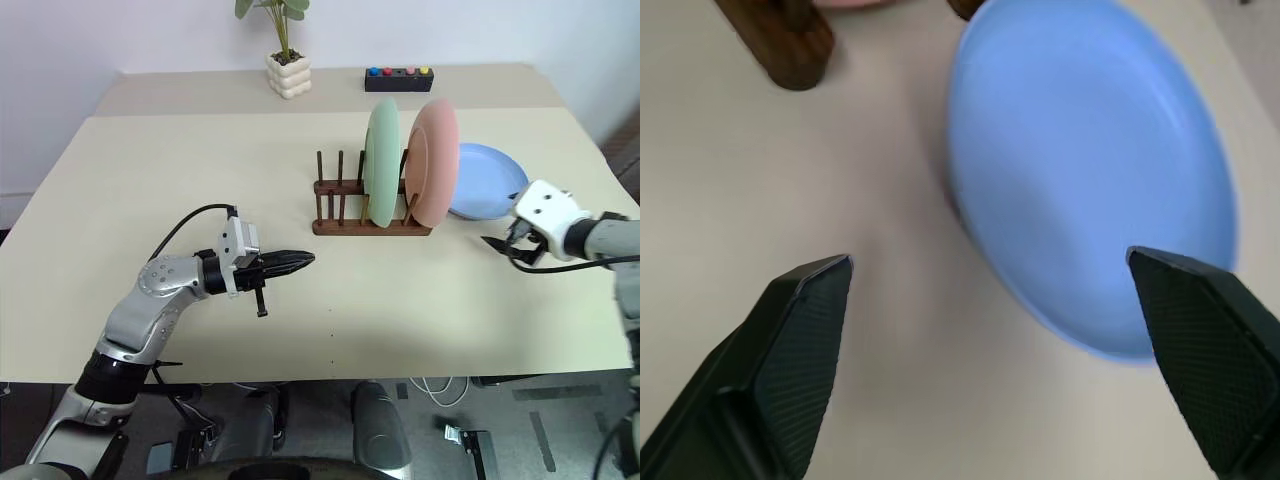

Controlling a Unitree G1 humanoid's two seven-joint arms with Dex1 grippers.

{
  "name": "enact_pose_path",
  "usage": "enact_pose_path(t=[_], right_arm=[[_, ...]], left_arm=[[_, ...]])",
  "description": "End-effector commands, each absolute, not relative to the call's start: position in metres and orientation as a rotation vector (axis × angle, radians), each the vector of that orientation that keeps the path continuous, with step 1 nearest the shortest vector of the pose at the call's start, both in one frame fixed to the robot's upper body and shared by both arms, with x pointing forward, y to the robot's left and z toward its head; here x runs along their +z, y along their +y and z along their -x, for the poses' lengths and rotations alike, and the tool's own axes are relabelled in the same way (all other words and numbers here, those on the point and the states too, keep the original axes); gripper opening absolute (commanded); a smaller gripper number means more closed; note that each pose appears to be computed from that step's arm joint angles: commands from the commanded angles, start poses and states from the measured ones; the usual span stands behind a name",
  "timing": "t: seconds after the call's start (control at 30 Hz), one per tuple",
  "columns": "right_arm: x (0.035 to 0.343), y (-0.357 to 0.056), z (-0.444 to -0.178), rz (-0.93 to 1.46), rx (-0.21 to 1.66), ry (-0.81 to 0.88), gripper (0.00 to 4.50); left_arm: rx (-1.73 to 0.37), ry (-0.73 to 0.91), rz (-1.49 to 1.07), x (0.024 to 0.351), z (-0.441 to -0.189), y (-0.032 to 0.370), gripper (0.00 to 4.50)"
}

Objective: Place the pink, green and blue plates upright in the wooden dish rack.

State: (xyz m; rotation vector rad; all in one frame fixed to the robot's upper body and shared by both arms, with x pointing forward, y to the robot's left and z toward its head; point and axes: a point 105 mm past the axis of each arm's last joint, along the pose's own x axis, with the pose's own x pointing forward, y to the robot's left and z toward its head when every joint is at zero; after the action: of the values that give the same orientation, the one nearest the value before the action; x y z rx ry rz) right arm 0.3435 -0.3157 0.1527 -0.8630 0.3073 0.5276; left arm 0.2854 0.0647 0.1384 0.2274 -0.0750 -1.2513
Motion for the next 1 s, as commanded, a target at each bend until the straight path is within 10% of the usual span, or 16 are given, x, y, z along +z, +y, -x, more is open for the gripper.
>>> enact_pose_path(t=[0.03,0.23,0.53,0.77,1.0], right_arm=[[0.153,-0.311,-0.359,0.951,0.513,0.253,4.47],[0.128,-0.314,-0.374,0.976,0.506,0.305,4.24],[0.131,-0.319,-0.377,0.974,0.466,0.256,0.06],[0.156,-0.331,-0.375,1.026,0.341,0.176,0.06],[0.270,-0.351,-0.367,1.156,-0.050,-0.158,0.06]], left_arm=[[-1.262,-0.111,-0.244,0.147,-0.280,0.064,0.00],[-1.242,-0.112,-0.238,0.147,-0.280,0.064,0.00],[-1.233,-0.107,-0.241,0.145,-0.281,0.066,0.00],[-1.245,-0.108,-0.238,0.145,-0.281,0.064,0.00],[-1.253,-0.106,-0.237,0.144,-0.282,0.063,0.00]])
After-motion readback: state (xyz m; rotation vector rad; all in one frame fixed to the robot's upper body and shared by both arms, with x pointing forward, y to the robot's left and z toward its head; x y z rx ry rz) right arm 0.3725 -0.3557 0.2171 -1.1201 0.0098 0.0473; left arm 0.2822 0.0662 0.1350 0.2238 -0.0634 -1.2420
